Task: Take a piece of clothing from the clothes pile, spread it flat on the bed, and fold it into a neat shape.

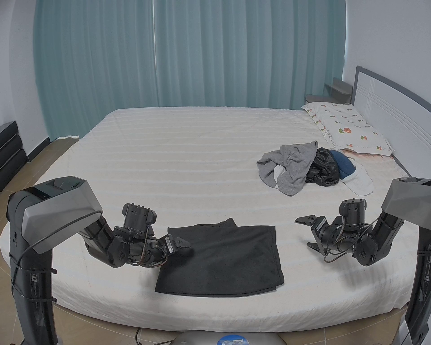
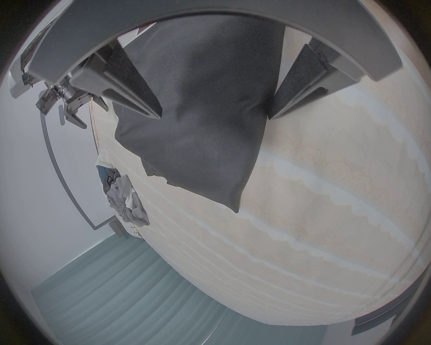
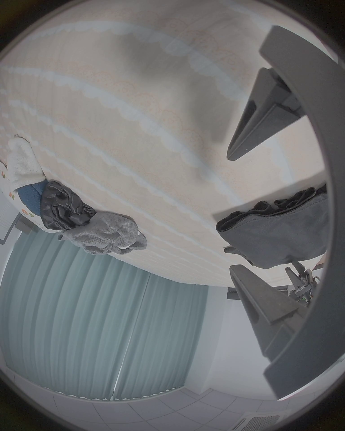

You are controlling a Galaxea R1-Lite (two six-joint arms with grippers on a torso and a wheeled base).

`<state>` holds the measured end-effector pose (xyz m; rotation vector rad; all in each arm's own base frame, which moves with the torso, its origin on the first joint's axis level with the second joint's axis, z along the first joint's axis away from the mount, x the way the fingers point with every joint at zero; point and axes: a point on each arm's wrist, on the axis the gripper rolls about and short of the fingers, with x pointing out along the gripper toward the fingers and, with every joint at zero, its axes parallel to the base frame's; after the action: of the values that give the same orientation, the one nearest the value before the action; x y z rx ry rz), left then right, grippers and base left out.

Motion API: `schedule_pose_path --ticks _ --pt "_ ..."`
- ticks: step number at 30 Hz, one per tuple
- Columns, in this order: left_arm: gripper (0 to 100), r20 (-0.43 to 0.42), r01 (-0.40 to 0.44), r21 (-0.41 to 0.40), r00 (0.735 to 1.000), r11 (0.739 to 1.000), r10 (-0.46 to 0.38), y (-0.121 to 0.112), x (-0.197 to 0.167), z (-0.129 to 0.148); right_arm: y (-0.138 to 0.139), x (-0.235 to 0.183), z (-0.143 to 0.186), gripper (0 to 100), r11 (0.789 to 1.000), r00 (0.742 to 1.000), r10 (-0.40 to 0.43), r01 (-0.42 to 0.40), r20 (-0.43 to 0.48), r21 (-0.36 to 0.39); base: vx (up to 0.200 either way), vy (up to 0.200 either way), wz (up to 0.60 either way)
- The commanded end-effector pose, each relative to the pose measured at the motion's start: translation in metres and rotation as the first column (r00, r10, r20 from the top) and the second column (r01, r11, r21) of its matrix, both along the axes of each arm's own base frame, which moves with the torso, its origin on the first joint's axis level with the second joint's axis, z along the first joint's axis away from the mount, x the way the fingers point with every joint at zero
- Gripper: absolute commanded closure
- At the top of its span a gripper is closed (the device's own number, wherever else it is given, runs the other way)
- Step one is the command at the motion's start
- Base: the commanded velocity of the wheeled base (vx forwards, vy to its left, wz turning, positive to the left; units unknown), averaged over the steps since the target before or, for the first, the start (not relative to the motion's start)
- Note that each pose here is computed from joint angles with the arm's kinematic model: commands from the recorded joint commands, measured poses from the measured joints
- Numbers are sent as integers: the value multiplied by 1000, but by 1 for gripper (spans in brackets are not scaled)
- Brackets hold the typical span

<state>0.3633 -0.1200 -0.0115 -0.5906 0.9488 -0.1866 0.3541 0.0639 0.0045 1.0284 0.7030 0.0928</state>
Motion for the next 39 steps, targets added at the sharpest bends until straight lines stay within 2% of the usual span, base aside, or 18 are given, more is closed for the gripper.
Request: schedule_pose_path --ticks 1,4,10,11,28,39 --pt "0 -3 -11 11 1000 1000 11 2 1 -3 0 0 -1 0 1000 1000 0 0 -3 0 0 0 0" --pt "0 -12 -8 19 1000 1000 8 0 0 -8 0 -1 -2 0 1000 1000 0 0 -8 -1 0 0 0" --pt "0 24 -26 31 999 999 25 -2 3 -13 1 -2 -3 0 1000 1000 4 -4 -10 -2 0 0 0" --pt "100 30 -28 29 999 999 27 -2 3 -13 1 -2 -3 0 1000 1000 5 -5 -11 -3 0 0 0" --pt "100 32 -44 21 999 999 44 2 0 -7 0 -3 -3 0 1000 1000 2 -2 -15 -2 0 0 0" --pt "100 85 -47 1 995 999 47 3 -1 -1 0 -3 -4 0 1000 1000 0 0 -17 -2 0 0 0"
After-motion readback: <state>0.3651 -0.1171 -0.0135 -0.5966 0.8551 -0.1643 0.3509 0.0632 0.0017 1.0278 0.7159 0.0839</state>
